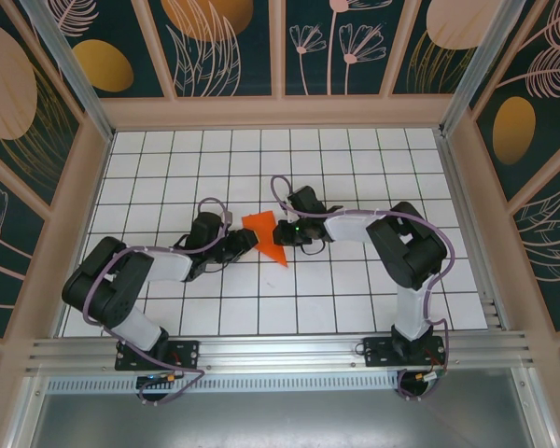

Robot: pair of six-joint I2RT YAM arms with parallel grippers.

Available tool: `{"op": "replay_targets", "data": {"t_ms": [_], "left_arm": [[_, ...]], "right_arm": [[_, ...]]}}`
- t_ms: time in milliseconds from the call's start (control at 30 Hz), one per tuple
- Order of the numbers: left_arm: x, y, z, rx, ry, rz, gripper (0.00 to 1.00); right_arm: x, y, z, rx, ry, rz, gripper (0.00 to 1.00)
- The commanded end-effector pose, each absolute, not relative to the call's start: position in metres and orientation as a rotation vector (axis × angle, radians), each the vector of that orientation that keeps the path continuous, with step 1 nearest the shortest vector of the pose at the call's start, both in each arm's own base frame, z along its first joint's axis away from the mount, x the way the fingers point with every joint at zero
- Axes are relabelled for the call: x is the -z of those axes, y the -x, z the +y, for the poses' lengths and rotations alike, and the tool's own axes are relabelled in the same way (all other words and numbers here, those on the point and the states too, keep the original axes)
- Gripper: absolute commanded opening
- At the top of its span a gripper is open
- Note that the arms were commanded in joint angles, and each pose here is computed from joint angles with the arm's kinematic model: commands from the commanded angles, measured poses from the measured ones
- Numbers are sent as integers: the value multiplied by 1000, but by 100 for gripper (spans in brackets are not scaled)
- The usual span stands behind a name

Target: Fold a paper plane with a square sheet of paper (pick it up from the middle)

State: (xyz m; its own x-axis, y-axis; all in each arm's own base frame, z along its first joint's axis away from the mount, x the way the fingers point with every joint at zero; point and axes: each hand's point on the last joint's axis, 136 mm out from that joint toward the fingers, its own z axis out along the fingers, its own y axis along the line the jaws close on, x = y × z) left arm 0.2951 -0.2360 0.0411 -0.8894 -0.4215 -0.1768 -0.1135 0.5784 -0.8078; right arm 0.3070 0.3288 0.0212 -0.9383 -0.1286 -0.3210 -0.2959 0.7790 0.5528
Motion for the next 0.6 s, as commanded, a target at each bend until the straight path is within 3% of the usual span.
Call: {"op": "replay_targets", "data": {"t_ms": [0, 267, 567], "left_arm": [[-47, -300, -245, 1259, 390, 2444, 41], [-41, -297, -228, 1151, 464, 2453, 52], [-40, -295, -230, 1176, 480, 2455, 56]], "right_arm": [[-14, -305, 324, -920, 304, 2725, 14], [-9, -305, 317, -914, 265, 2735, 14], [-10, -305, 315, -935, 253, 2730, 13]]}}
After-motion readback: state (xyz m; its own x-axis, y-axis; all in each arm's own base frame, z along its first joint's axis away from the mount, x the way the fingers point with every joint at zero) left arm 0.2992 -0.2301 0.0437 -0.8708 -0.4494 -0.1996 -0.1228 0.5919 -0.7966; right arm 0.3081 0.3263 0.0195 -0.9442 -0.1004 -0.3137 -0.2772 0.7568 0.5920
